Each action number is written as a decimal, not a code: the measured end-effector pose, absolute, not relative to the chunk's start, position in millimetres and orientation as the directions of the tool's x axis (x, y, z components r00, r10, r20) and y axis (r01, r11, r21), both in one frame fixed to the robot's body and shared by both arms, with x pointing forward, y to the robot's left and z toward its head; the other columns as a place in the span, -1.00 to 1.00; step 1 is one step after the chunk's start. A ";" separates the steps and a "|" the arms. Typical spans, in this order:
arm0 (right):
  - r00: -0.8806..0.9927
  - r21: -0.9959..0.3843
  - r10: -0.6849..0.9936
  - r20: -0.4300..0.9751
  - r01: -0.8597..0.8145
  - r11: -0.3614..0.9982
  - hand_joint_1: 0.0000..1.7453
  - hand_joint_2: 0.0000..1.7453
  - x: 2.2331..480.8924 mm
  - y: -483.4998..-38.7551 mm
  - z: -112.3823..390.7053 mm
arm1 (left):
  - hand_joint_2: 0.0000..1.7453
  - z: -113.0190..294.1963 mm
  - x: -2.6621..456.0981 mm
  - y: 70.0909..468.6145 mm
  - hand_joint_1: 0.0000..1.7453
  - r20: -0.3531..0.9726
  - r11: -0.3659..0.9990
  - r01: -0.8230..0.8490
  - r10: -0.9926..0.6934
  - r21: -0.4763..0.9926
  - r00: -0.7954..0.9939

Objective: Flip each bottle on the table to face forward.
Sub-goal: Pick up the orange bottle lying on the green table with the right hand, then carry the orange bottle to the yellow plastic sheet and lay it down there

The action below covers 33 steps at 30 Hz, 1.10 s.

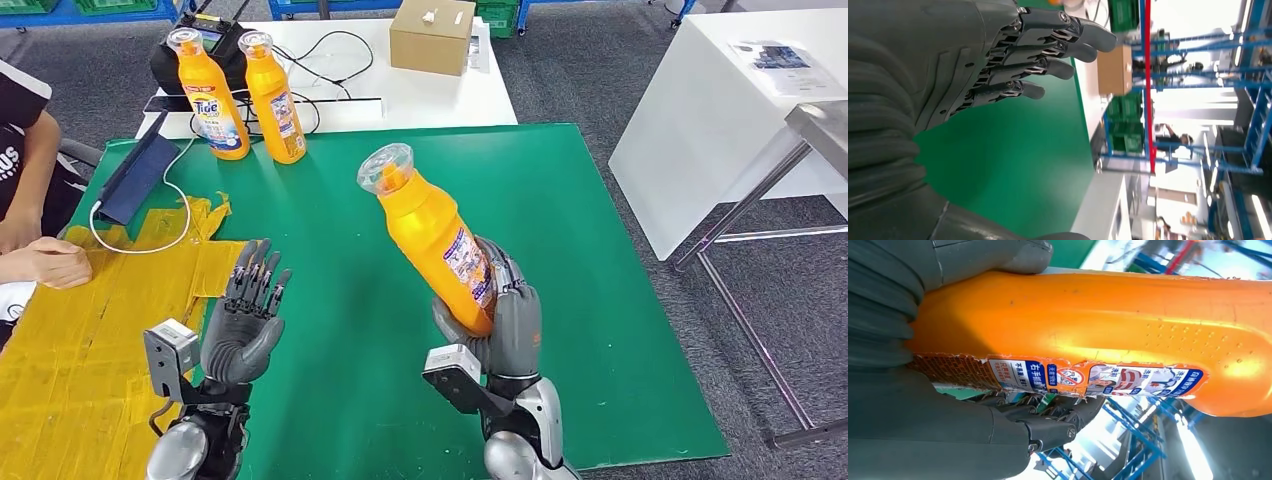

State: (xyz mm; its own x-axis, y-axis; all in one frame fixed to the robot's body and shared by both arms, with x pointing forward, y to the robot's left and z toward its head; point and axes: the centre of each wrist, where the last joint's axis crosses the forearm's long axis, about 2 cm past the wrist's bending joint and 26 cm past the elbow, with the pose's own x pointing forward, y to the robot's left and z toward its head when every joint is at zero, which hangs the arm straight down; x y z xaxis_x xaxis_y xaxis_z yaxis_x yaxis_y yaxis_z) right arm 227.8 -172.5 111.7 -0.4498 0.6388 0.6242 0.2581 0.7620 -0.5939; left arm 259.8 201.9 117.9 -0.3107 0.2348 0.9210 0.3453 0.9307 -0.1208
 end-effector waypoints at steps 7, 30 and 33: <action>-0.462 -0.563 0.570 0.680 0.169 0.809 1.00 1.00 227.9 -155.5 114.4 | 1.00 118.2 261.3 189.3 -1.00 0.919 0.905 0.407 0.261 -0.126 -0.296; -0.617 -0.695 0.437 0.654 -0.264 0.669 1.00 1.00 220.5 -78.8 105.4 | 1.00 123.6 266.5 172.6 1.00 0.910 0.884 0.457 0.266 -0.099 -0.317; -0.619 -0.698 0.438 0.652 -0.264 0.666 1.00 1.00 220.6 -79.8 104.9 | 1.00 122.1 266.9 174.0 1.00 0.911 0.890 0.444 0.262 -0.101 -0.317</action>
State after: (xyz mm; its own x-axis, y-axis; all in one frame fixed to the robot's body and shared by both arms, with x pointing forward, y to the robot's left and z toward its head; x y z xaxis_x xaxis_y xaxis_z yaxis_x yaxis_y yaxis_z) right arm 220.6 -79.8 104.9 -0.6190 0.4379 0.6520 -0.2636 0.6662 -0.6976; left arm 266.9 174.0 122.1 -0.3173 0.2618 0.9115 0.4443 0.8901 -0.1010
